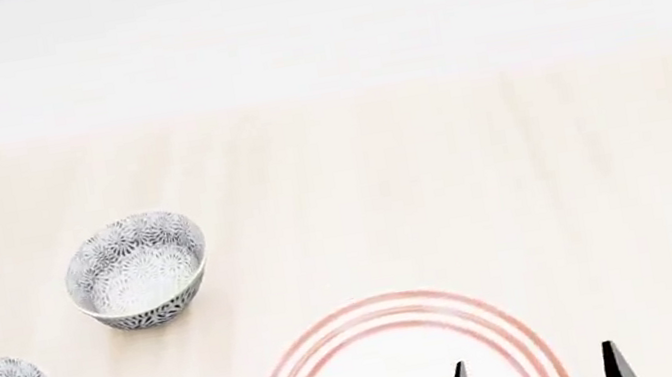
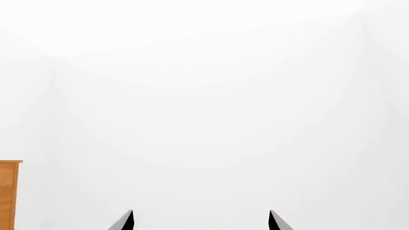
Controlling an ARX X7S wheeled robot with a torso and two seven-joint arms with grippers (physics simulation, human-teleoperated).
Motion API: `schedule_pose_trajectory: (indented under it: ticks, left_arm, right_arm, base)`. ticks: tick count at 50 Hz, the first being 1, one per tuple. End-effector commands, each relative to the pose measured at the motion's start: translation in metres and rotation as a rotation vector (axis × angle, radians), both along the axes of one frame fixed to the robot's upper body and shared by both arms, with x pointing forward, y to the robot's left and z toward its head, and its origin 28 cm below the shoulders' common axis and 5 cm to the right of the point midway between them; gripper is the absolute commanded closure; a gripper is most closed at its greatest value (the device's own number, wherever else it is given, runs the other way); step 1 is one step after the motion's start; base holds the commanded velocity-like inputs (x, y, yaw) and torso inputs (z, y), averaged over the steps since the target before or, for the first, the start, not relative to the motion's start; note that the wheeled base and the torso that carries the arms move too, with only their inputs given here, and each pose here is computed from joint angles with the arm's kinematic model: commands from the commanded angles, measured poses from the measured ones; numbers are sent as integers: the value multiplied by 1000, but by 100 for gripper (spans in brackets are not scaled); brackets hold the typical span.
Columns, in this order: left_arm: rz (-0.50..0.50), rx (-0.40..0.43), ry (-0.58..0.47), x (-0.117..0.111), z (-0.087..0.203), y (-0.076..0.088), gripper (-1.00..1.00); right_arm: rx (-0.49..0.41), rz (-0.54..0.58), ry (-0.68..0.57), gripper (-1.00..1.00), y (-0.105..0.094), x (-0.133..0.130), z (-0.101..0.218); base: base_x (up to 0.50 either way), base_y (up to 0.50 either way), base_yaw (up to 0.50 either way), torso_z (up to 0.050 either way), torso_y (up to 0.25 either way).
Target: Pick up the bowl and put it in the front on the plate.
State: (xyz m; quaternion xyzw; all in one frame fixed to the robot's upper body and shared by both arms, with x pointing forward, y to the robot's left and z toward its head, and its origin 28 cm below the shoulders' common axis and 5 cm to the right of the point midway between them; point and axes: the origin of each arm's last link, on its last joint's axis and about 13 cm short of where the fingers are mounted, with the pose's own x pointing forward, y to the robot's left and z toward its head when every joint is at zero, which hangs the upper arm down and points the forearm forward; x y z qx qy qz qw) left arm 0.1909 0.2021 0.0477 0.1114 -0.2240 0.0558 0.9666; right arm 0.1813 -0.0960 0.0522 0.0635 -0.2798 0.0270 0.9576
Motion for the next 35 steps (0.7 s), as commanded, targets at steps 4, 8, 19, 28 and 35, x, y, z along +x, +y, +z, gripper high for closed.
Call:
schedule_pose_trajectory:
  ticks: [4,8,19,28,35]
  left_arm:
    - [1,9,-2,0,0,0,-100]
    - [1,10,-3,0,0,0,-100]
    - [0,12,-2,0,0,0,-100]
    - [-1,12,0,1,0,0,-100]
    - [-2,12,1,1,0,0,-100]
  right_arm:
    - [-11,2,-16,-100,0,-1,1]
    - [-5,9,-25,-100,0,-1,1]
    - [-20,36,-54,-100,1,-3,2]
    - [-14,33,-42,-100,1,-2,1]
    - [-14,31,-38,-100,1,-2,0]
  base:
    - [500,0,0,0,4]
    - [264,0,0,0,0]
    - [0,227,0,0,0]
    - [0,500,0,0,0]
    - [0,500,0,0,0]
